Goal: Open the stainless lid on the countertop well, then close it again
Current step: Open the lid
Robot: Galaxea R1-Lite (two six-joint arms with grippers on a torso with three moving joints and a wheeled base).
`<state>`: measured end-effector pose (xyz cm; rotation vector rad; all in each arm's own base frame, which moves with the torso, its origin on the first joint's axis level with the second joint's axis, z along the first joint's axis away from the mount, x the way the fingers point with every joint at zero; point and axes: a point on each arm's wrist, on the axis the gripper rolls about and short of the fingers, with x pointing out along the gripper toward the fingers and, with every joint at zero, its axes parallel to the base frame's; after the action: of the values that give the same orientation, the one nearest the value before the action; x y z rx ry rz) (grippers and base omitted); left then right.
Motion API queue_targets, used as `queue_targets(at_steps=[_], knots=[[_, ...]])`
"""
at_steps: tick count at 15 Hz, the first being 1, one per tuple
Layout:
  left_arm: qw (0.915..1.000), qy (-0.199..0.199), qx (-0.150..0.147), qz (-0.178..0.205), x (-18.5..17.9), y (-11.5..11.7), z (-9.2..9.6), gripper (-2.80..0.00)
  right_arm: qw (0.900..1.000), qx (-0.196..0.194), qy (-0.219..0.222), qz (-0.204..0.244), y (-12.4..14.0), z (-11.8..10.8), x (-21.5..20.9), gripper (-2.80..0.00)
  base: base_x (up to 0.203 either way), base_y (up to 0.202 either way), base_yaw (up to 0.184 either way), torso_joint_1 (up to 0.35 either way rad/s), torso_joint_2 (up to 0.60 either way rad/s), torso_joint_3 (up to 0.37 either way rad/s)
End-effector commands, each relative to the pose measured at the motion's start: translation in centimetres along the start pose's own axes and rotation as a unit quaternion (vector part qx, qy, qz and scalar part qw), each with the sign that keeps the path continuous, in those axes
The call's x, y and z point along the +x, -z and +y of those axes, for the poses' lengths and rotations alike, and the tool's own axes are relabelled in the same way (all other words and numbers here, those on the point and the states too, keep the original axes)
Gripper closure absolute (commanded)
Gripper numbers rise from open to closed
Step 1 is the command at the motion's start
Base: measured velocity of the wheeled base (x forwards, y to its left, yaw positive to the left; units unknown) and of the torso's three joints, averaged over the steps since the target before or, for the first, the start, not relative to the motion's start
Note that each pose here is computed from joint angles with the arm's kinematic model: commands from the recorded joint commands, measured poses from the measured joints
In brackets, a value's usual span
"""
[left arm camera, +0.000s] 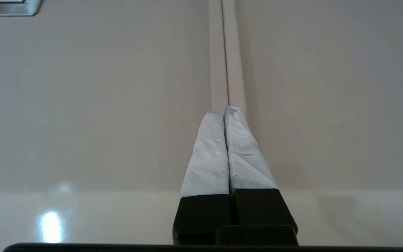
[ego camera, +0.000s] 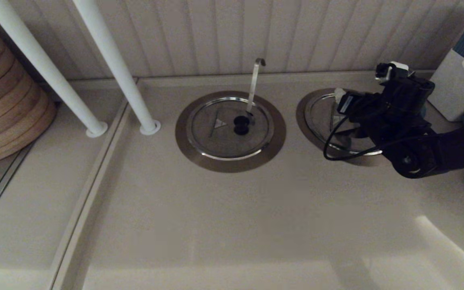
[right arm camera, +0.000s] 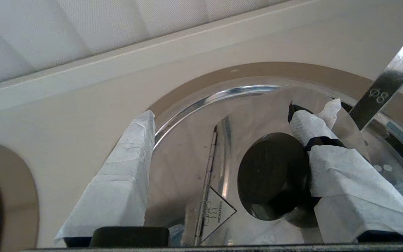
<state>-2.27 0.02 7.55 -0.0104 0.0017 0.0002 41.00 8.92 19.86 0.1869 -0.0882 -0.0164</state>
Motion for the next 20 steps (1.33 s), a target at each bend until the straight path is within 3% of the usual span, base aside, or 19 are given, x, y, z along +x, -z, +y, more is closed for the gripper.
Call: queue_targets(at_steps=[1, 14, 20], knots=[[1.0, 0.0, 0.0, -0.001, 0.0, 0.0, 0.0, 0.0, 1.0, 0.0, -0.01, 0.003, 0.6, 0.6, 0.1, -2.8, 0.0, 0.0, 0.0, 0.0, 0.0, 0.0], [1.0, 0.0, 0.0, 0.0, 0.0, 0.0, 0.0, 0.0, 0.999, -0.002, -0.052, 0.009, 1.1, 4.2, -1.1, -2.8, 0.0, 0.0, 0.0, 0.0, 0.0, 0.0], [1.0, 0.0, 0.0, 0.0, 0.0, 0.0, 0.0, 0.0, 0.999, -0.004, -0.051, 0.006, 0.9, 4.7, -1.3, -2.8, 0.0, 0.0, 0.0, 0.008, 0.0, -0.002]])
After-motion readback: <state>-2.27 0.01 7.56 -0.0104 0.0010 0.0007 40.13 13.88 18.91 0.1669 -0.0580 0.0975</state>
